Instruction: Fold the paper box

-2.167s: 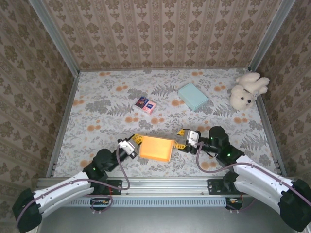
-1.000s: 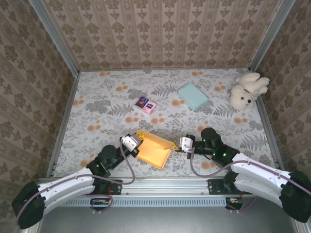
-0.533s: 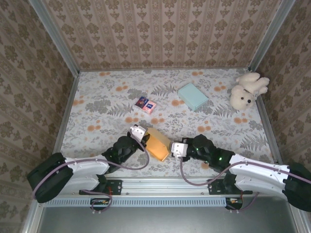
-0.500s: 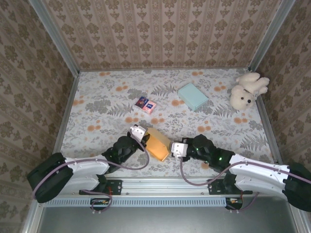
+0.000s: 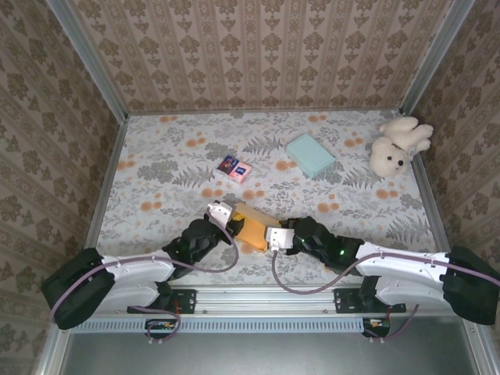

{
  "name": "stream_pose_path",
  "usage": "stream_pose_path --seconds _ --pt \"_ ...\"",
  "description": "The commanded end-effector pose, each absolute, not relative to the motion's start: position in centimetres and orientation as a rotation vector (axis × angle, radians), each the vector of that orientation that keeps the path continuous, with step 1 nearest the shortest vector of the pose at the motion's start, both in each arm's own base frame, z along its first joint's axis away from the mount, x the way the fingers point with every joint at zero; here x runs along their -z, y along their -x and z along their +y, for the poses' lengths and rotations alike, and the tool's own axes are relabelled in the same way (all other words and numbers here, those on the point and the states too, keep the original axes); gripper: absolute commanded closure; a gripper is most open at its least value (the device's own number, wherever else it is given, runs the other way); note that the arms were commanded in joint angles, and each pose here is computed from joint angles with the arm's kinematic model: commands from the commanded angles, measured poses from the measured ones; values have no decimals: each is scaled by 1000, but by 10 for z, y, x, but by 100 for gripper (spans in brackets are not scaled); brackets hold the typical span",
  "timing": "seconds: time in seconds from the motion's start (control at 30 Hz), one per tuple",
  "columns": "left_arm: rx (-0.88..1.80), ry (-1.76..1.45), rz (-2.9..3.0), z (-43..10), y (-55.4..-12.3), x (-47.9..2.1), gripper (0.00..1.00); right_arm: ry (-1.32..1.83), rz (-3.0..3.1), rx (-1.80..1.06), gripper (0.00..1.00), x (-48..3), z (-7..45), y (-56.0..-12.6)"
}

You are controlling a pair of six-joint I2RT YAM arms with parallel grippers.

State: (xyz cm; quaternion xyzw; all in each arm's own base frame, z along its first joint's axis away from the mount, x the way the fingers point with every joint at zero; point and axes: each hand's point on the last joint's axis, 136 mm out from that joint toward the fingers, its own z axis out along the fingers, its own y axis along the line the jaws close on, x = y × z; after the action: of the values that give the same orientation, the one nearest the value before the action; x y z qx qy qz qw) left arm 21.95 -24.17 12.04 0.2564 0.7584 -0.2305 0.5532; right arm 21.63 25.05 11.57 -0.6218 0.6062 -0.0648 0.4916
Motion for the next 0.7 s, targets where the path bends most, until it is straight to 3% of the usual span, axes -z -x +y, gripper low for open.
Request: stream_pose_path --seconds 0.0,0.47,0.67 --pt "630 -581 1904 -239 -204 -108 56 1478 1447 198 100 -133 256 -225" --pt "788 -98 2120 -161 -163 -103 53 1507 1451 218 100 -127 258 -223" --pt "732 39 2036 -127 -168 -144 50 1505 1437 177 100 -131 261 -219"
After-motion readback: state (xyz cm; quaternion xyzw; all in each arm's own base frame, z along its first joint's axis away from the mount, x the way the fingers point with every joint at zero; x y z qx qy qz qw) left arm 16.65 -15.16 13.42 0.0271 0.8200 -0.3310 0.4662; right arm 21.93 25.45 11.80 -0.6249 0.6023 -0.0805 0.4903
